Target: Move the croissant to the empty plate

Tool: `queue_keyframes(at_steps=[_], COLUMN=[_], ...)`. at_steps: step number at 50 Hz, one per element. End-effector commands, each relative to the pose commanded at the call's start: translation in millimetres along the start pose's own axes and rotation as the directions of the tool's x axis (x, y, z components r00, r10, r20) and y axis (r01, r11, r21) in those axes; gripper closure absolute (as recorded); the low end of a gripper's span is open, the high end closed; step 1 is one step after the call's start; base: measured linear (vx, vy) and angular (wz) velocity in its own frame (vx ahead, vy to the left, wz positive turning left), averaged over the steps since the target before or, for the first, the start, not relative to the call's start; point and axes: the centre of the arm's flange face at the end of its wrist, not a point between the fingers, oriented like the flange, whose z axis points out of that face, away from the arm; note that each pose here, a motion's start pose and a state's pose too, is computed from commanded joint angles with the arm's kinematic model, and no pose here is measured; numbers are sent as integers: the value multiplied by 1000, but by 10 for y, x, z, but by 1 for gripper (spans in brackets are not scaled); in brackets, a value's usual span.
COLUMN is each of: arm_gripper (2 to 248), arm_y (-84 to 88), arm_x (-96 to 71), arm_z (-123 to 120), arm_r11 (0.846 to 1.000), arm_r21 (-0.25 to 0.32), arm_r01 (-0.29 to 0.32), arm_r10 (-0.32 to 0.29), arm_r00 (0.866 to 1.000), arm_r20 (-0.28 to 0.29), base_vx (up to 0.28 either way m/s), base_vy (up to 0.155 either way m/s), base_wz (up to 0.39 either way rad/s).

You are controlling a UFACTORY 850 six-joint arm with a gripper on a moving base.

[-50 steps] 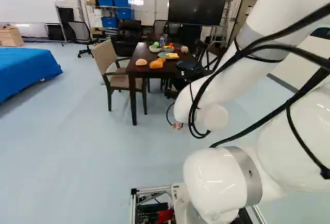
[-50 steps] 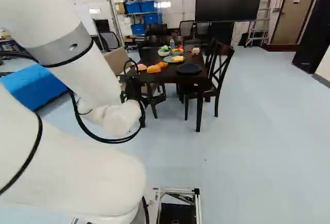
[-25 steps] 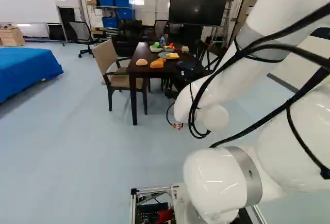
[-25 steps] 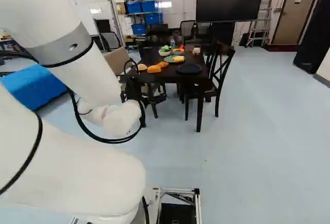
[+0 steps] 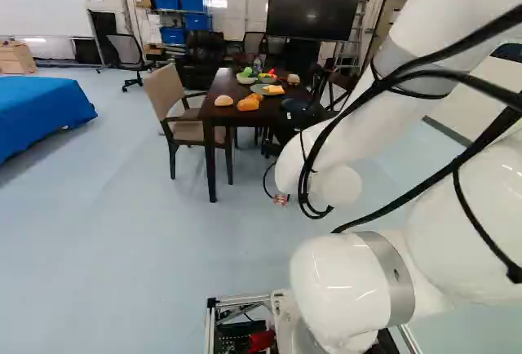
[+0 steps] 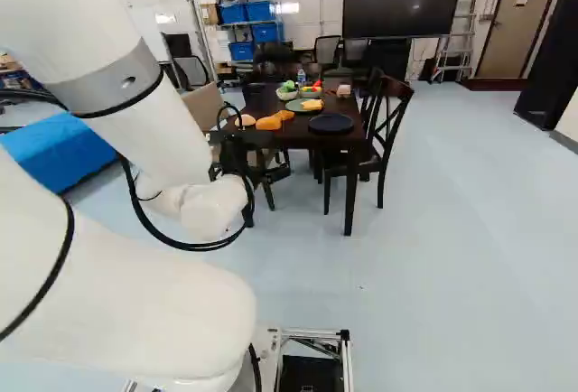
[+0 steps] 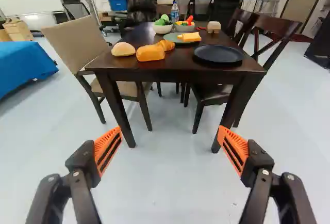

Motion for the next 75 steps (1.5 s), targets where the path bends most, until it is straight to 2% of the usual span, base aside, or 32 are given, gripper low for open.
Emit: queue_keyframes(at_steps=[27,75], arm_gripper=[3,3], arm_y=[0,0], arm_x=[0,0], arm_z=[0,0], arm_r11=[1000,1000], arm_r21=[0,0], arm_r01=[0,0], arm_r10=[0,0], arm_r00=[1000,1000], arm_r20=[0,0], base_vx=[128,179], base_vy=[1,-30], base_wz=[-8,-4])
